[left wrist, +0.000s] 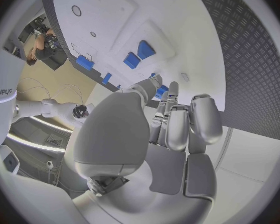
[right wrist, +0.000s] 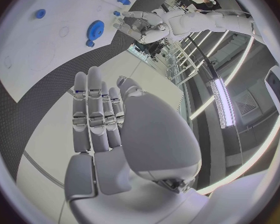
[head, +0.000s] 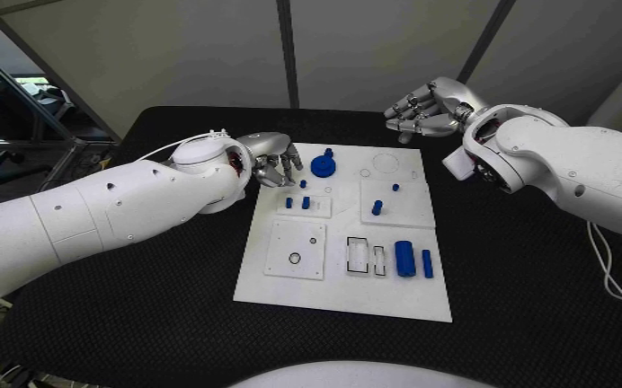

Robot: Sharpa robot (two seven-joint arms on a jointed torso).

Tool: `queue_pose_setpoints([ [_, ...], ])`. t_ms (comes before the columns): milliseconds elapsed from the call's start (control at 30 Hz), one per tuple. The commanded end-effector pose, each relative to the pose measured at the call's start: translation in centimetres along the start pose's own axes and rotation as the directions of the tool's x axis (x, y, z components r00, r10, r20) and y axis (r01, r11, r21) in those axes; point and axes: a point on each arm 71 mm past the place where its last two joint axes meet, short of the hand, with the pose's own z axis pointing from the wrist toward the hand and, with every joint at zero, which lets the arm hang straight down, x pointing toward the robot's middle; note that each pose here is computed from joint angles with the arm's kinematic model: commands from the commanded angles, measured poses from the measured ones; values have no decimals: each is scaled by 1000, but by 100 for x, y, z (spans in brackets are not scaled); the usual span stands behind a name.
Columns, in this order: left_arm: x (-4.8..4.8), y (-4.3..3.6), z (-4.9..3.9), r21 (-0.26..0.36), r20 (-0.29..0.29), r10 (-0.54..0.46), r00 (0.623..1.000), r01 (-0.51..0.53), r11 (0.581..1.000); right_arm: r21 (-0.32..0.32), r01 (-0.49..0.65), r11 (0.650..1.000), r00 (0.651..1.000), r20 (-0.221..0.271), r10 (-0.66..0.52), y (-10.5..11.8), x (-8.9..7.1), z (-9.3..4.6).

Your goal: Assemble the parts on the task board

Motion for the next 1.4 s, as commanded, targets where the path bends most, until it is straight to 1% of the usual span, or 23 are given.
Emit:
queue_pose_setpoints([
  [33,-104,36,-48,6,49,-37,998,36,999,-27,168,985,985,-37,-169,1,-5,-26],
  [133,-204,96,-123,22,86,-94,992,93,995,-39,285,958,958,-36,-286,-20,4,-75],
  [200,-271,153,-199,32,105,-142,984,139,990,-46,371,927,927,-35,-373,-40,28,-120],
  [300,-352,238,-307,39,122,-209,970,206,978,-47,447,893,892,-43,-449,-86,69,-186],
  [333,-388,284,-361,44,131,-252,959,248,968,-48,479,876,875,-48,-481,-117,95,-220],
  [367,-411,317,-394,48,140,-287,948,283,958,-47,501,864,863,-52,-503,-143,117,-246],
  [433,-447,368,-439,59,158,-362,919,357,932,-49,534,844,842,-62,-536,-194,167,-299],
  [467,-469,387,-458,75,173,-407,897,400,913,-51,550,834,831,-68,-552,-220,198,-332],
  [533,-510,400,-490,122,207,-492,845,477,870,-58,575,816,813,-77,-578,-257,263,-389],
  [567,-518,398,-502,142,216,-525,823,506,851,-62,584,809,805,-80,-587,-266,290,-408],
  [633,-523,393,-526,181,231,-604,763,576,797,-70,601,796,791,-88,-605,-286,353,-447],
  [700,-517,387,-545,218,244,-692,679,657,721,-77,619,782,776,-97,-624,-309,424,-484],
  [800,-496,379,-560,262,249,-801,544,759,597,-84,641,763,755,-108,-647,-335,515,-514],
  [933,-468,369,-573,289,238,-881,409,836,466,-88,660,746,737,-118,-666,-361,599,-521],
  [1033,-454,362,-581,297,231,-903,362,858,419,-93,669,738,728,-119,-675,-365,646,-509],
  [1133,-439,352,-584,299,224,-916,332,872,389,-99,675,731,722,-117,-682,-357,692,-488],
  [1233,-432,346,-583,299,221,-921,320,877,376,-101,678,729,719,-115,-685,-352,720,-470],
  [1400,-426,346,-582,297,219,-924,313,881,369,-94,684,724,716,-106,-690,-354,731,-448],
])
